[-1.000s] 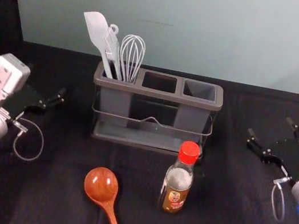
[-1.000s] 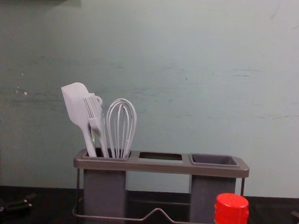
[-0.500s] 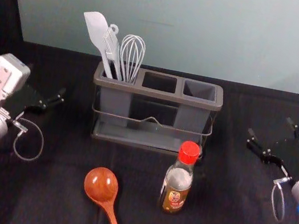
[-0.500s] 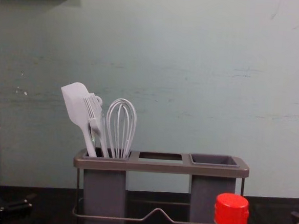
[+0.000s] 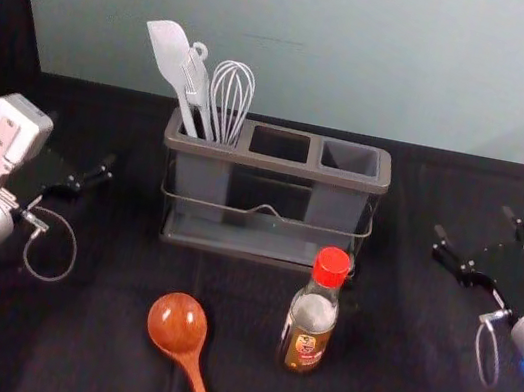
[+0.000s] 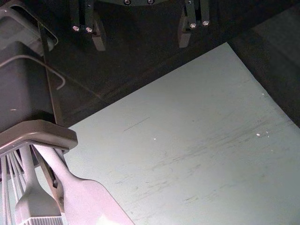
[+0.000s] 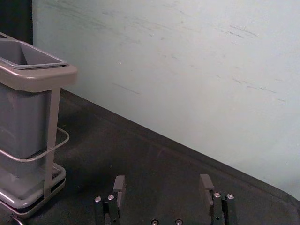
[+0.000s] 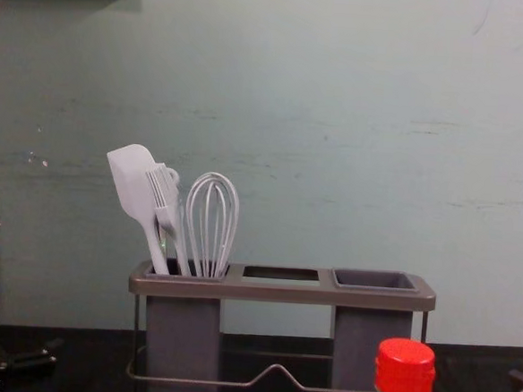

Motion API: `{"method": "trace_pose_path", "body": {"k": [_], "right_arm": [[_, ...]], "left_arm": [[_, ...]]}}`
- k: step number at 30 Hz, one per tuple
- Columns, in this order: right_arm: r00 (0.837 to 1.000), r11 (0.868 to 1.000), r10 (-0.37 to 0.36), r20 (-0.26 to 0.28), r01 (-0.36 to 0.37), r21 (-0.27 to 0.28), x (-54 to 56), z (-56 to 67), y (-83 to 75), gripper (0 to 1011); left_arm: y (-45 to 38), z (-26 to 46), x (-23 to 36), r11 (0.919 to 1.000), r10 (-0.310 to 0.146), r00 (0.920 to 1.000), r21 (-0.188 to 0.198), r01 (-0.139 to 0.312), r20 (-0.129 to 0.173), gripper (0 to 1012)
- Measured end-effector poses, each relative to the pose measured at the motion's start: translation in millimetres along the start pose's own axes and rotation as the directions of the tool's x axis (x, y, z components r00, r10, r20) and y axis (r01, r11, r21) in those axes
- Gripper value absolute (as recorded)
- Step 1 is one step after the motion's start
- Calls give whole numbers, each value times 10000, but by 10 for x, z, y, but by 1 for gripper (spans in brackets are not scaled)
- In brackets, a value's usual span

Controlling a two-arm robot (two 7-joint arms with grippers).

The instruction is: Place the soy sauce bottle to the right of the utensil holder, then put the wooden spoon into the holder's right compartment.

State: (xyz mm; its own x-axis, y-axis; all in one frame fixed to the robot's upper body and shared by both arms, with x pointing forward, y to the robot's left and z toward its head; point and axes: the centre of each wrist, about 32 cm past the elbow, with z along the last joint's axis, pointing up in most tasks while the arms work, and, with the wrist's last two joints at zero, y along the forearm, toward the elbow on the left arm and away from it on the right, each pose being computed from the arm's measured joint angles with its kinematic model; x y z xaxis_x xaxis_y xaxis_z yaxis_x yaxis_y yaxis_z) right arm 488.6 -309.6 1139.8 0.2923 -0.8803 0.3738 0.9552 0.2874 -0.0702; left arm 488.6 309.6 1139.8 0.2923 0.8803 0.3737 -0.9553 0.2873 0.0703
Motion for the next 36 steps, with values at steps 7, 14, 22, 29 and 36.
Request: {"method": "trace_pose_path", "body": {"k": [7,14,22,29,36], "right_arm": [[10000,10000,0,0,0,0,0,0,0,1004],[10000,9999,-47,4,47,131,8,25,-27,1004],[9997,9993,-89,-240,98,359,73,144,-175,1004],[9968,9952,475,-637,-417,887,173,295,-418,1004],[9688,9668,2160,-1220,-1947,1656,320,358,-707,1004]], "left_arm": [[0,0,0,10000,0,10000,0,0,0,1005],[0,0,0,10000,0,10000,0,0,0,1005],[0,0,0,10000,0,10000,0,0,0,1005],[0,0,0,10000,0,10000,1,0,0,1005],[0,0,0,10000,0,10000,-1,0,0,1005]]}}
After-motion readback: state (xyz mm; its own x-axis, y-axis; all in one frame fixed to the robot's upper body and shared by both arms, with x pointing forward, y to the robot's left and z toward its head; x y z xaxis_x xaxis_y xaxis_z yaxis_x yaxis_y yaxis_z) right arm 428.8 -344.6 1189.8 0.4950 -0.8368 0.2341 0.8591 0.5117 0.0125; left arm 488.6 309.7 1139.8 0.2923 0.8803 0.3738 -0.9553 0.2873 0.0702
